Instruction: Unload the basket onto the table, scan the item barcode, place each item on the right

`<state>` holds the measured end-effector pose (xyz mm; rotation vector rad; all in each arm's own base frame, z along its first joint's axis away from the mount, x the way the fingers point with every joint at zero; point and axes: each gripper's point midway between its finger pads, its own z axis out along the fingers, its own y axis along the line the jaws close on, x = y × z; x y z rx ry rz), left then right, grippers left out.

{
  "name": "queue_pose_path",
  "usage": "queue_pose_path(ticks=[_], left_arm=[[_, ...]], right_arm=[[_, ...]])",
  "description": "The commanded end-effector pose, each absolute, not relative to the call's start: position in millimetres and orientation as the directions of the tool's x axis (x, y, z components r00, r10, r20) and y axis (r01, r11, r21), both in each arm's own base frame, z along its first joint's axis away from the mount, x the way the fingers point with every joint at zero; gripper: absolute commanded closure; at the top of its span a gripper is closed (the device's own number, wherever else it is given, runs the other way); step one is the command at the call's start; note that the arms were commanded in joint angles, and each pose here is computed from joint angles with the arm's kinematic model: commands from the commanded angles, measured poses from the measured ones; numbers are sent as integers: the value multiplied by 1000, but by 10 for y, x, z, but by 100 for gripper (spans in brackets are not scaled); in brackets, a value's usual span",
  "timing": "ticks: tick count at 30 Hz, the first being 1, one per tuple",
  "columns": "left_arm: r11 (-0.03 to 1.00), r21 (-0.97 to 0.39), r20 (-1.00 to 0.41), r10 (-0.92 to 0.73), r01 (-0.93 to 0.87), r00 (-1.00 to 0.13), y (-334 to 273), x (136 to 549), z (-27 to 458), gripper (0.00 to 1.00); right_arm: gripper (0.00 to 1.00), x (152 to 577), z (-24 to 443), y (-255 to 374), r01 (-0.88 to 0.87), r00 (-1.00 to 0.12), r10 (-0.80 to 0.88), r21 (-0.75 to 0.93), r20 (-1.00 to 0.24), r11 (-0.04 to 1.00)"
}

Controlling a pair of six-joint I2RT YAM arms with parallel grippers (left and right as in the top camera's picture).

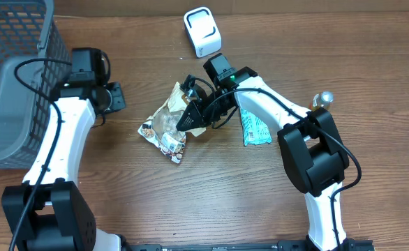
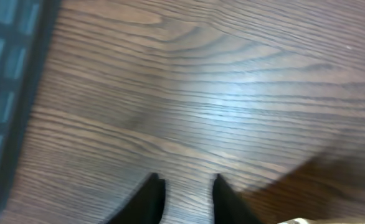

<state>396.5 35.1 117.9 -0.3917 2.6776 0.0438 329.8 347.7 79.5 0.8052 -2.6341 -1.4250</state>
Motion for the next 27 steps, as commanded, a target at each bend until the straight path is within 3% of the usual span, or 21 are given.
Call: queue_pose_path(ticks=[1, 2, 17, 22, 27], left_arm=[[955, -17, -435, -274, -296, -858, 457, 3976, 1228, 36], [955, -15, -425, -274, -296, -863, 456, 3952, 1217, 0], [955, -7, -396, -274, -295, -876, 444, 3880, 1185, 0], [955, -7, -396, -274, -295, -876, 444, 3880, 1185, 0], [955, -7, -396, -274, -295, -876, 444, 3880, 1185, 0]], right_arm=[[96, 3299, 1003, 3484, -457, -851, -459, 793, -256, 403], [96, 3300, 1003, 3484, -457, -851, -459, 793, -257, 403], [96, 3456, 1265, 3498, -490, -845, -441, 769, -302, 412], [96, 3718, 1721, 3391, -595, -802, -439, 599, -404, 536], [96, 3908, 2337, 3251, -735, -663, -504, 355, -553, 578]])
